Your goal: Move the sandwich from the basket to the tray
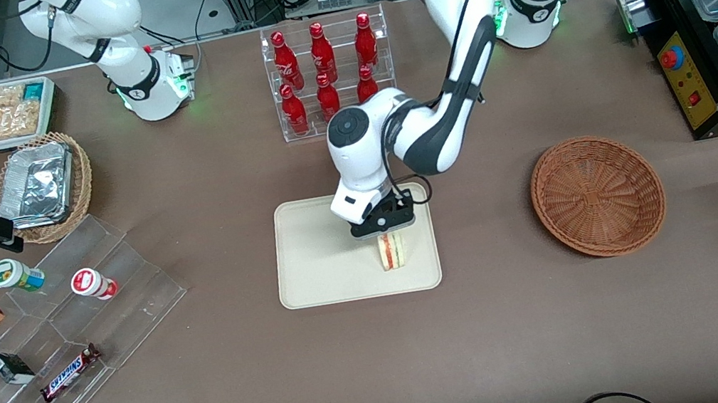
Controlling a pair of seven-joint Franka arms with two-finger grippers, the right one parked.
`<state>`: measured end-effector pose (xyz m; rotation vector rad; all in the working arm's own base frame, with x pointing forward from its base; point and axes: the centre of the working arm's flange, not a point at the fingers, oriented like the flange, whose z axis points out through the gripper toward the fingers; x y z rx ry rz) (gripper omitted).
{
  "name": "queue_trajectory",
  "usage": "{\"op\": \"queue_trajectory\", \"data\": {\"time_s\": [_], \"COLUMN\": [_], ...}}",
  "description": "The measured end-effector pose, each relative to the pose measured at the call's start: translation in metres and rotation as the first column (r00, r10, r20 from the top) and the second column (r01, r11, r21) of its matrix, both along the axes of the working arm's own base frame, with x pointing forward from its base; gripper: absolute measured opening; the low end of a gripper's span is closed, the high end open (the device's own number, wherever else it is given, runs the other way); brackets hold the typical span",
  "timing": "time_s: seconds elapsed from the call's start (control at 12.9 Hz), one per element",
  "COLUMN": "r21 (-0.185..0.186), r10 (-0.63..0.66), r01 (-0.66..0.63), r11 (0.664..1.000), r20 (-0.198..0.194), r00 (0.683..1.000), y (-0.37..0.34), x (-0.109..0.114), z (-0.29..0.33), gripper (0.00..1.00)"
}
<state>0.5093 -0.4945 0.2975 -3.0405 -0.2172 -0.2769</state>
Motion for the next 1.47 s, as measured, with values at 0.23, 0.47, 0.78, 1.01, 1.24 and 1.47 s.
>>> {"op": "queue_trajectory", "data": {"time_s": [0.23, 0.47, 0.78, 1.01, 1.24, 1.47], "r21": [-0.024, -0.019, 0.002, -0.004, -0.029, -0.065], "r10": [0.107, 0.196, 0.157, 0.142, 0.069, -0.001], "r01": [-0.106, -0.195, -0.157, -0.143, -0.073, -0.01], "r11": [0.994, 0.981, 0.988, 0.99, 0.997, 0.998], "r20": [0.037, 0.028, -0.059, -0.094, -0.122, -0.165], "r00": [0.994, 0.98, 0.986, 0.985, 0.99, 0.986], "y": [0.043, 0.106, 0.203, 0.286, 0.356, 0.432], "x": [0.013, 0.008, 0.003, 0.001, -0.004, -0.017], "z": [0.13, 0.226, 0.303, 0.339, 0.349, 0.36], "gripper": [1.0, 1.0, 1.0, 1.0, 1.0, 1.0]}}
